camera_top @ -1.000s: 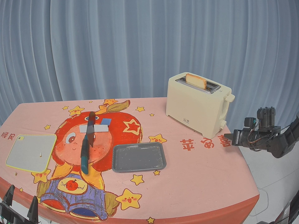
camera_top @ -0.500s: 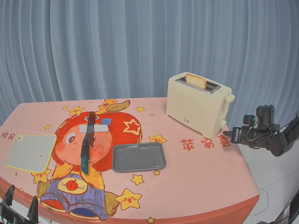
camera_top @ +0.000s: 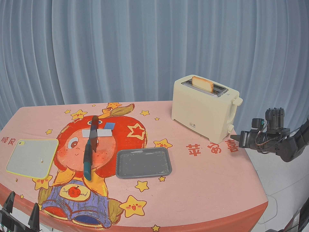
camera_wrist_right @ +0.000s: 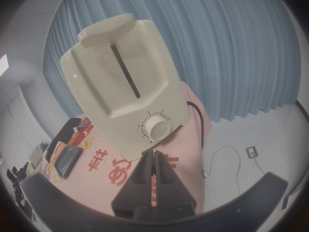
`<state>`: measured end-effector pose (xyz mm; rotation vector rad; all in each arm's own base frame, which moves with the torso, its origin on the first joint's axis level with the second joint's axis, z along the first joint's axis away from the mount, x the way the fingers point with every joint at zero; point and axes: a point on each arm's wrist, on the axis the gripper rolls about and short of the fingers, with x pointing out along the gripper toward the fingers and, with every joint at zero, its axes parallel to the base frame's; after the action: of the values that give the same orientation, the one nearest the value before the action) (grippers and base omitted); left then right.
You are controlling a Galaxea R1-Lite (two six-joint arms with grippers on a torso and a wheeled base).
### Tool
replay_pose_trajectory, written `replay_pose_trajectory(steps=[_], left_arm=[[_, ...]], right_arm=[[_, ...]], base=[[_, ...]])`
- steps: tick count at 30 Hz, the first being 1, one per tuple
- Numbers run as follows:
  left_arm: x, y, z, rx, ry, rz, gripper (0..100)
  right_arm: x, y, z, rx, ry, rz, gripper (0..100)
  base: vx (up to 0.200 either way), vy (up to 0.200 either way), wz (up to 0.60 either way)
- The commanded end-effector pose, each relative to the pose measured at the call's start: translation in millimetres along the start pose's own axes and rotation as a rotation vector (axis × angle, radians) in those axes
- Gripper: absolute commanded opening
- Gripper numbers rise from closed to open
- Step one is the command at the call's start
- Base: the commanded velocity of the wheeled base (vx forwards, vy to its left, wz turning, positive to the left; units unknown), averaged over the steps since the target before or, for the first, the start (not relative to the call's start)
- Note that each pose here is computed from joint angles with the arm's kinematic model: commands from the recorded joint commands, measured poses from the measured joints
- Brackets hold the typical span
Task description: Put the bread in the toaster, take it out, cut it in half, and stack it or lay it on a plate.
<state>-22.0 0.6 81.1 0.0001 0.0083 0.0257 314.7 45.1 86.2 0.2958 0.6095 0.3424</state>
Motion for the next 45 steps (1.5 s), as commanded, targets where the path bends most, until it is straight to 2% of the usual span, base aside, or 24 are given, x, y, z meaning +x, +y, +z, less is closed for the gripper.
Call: replay_pose_trajectory(steps=[1, 8, 22, 27, 37, 41, 45], left_arm=[[1.3, 0.0, -4.9, 0.0, 0.018, 0.0, 100], [1.3, 0.0, -4.9, 0.0, 0.018, 0.0, 100], [1.3, 0.0, -4.9, 0.0, 0.018, 0.0, 100], [1.3, 0.0, -4.9, 0.0, 0.018, 0.0, 100], [1.3, 0.0, -4.9, 0.0, 0.018, 0.0, 100], [1.3, 0.0, -4.9, 0.0, 0.018, 0.0, 100], [1.3, 0.0, -4.9, 0.0, 0.018, 0.0, 100]], right_arm=[[1.3, -1.2, -2.4, 0.003, 0.007, -0.012, 0], [9.3, -5.6, -3.5, 0.007, 0.015, -0.032, 0], [10.4, -3.2, 3.1, -0.002, -0.023, -0.021, 0], [16.0, -3.4, 1.6, -0.011, -0.055, -0.042, 0], [14.7, -1.1, 0.6, -0.015, -0.054, -0.037, 0], [13.6, 2.2, -2.4, -0.018, -0.044, -0.03, 0], [-1.4, 20.4, -0.2, -0.047, -0.068, 0.011, 0]], base=[[0.0, 0.0, 0.0], [0.0, 0.0, 0.0], [0.0, 0.0, 0.0], [0.0, 0.0, 0.0], [0.0, 0.0, 0.0], [0.0, 0.0, 0.0], [0.0, 0.0, 0.0]])
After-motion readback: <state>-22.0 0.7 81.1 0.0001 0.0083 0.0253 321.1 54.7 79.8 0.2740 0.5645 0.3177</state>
